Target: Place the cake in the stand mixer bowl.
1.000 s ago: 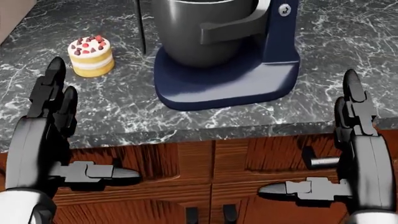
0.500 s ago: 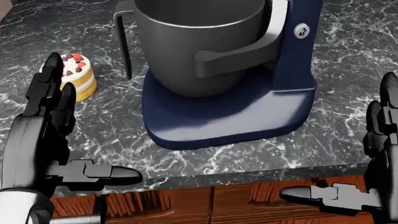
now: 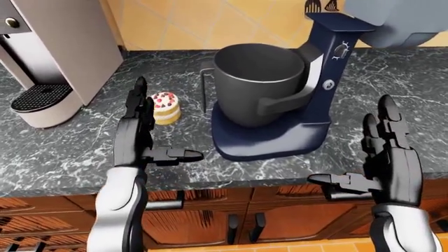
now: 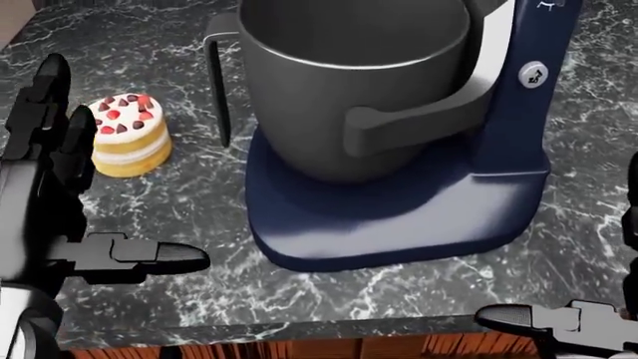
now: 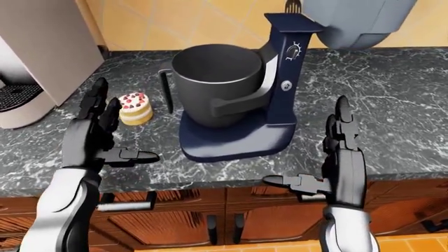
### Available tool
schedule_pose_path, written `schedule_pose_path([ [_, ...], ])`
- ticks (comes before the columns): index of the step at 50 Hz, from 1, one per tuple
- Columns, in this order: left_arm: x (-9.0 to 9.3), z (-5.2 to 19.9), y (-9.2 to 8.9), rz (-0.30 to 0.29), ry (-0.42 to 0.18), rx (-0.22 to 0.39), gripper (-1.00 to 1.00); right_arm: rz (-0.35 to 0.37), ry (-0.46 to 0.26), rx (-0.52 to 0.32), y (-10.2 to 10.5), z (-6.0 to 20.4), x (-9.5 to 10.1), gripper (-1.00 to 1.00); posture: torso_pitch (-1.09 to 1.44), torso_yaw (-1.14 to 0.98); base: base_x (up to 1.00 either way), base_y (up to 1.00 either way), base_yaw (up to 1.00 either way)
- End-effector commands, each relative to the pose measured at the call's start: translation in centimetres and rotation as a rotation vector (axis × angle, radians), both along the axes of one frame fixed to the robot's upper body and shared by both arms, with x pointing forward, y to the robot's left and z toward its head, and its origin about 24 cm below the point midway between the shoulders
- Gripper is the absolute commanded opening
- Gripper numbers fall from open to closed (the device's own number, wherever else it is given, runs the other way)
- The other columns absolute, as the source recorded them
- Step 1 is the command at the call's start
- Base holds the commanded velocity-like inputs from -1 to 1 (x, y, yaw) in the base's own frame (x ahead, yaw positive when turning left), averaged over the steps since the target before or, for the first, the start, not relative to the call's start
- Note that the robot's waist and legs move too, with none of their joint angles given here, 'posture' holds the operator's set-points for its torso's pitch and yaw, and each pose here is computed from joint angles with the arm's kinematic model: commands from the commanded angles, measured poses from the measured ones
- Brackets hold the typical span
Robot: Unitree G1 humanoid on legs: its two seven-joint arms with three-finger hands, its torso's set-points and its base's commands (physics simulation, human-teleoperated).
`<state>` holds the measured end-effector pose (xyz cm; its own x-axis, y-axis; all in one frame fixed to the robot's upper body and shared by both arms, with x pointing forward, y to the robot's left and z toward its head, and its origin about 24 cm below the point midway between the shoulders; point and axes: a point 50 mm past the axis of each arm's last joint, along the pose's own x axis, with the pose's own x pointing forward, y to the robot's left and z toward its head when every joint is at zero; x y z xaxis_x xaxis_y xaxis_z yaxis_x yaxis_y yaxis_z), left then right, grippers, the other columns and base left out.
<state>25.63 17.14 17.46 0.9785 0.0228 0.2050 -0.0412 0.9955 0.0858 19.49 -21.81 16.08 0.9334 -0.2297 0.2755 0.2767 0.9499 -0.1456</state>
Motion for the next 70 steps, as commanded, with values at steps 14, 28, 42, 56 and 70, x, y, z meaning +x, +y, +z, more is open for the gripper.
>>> schedule_pose_path([
  [14, 3.3, 4.3, 2.0, 0.058, -0.134, 0.057, 1.00, 0.014, -0.074, -0.021, 0.3, 0.7, -0.2, 1.00, 0.00, 0.00, 0.00, 0.00, 0.00],
  [28, 7.4, 5.2, 3.7, 0.108, -0.133, 0.117, 1.00, 0.022, -0.076, -0.017, 0.4, 0.4, 0.0, 1.00, 0.00, 0.00, 0.00, 0.00, 0.00],
  [42, 11.7, 3.2, 5.2, 0.134, -0.059, 0.162, 1.00, 0.031, -0.075, -0.015, 0.5, 0.1, 0.0, 1.00, 0.00, 0.00, 0.00, 0.00, 0.00],
  [56, 13.8, 2.5, 3.9, 0.099, -0.028, 0.185, 1.00, 0.034, -0.076, -0.013, 0.4, 0.1, 0.0, 1.00, 0.00, 0.00, 0.00, 0.00, 0.00],
  [70, 14.9, 1.0, 3.1, 0.083, 0.004, 0.194, 1.00, 0.038, -0.081, -0.009, 0.4, 0.0, -0.1, 1.00, 0.00, 0.00, 0.00, 0.00, 0.00],
])
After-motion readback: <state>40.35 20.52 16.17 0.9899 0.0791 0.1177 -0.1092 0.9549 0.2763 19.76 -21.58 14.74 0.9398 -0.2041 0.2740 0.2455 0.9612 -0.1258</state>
